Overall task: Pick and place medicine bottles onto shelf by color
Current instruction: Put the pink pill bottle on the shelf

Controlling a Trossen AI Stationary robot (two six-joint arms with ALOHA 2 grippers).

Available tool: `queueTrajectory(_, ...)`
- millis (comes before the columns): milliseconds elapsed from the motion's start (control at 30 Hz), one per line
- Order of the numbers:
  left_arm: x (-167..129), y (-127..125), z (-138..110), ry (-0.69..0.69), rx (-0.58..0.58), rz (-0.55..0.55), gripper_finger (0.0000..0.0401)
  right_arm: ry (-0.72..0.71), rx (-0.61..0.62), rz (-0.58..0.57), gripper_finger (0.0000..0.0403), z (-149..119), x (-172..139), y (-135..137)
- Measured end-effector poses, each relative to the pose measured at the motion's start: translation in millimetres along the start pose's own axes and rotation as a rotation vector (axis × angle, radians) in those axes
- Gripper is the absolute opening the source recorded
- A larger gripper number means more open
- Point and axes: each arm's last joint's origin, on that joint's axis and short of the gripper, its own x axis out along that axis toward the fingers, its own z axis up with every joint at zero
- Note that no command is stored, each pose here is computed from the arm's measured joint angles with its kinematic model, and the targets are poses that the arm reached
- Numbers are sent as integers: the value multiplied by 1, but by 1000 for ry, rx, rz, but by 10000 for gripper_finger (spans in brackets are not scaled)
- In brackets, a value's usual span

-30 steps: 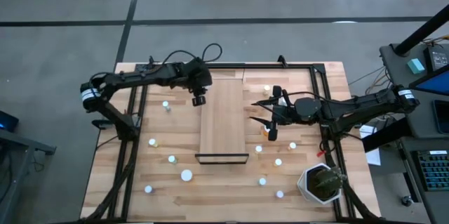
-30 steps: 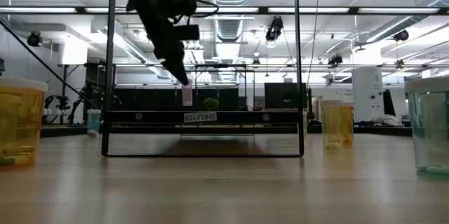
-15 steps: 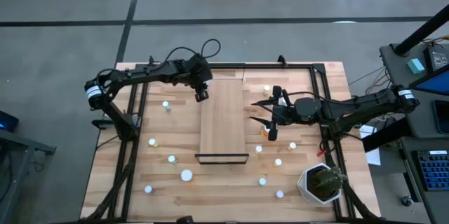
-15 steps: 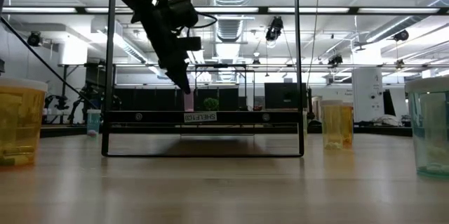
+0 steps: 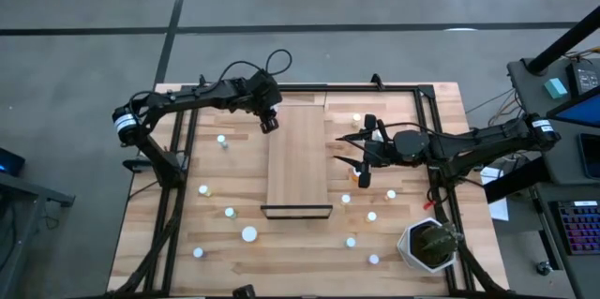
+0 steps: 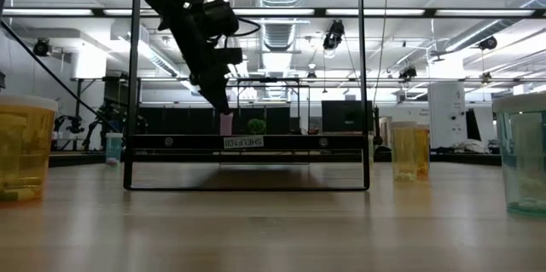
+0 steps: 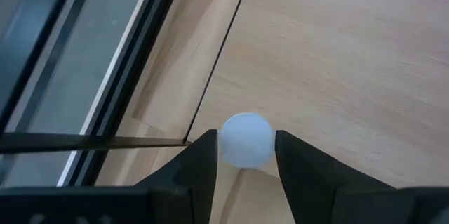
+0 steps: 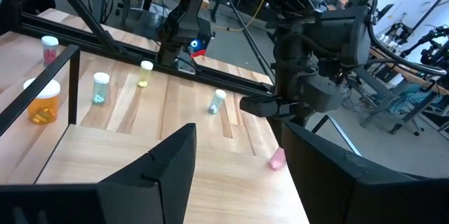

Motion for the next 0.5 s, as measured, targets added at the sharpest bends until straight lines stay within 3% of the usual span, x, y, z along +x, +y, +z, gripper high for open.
queueTrajectory(500, -4, 1, 1, -10, -4, 3, 130, 0, -1, 0, 203, 0, 0, 0)
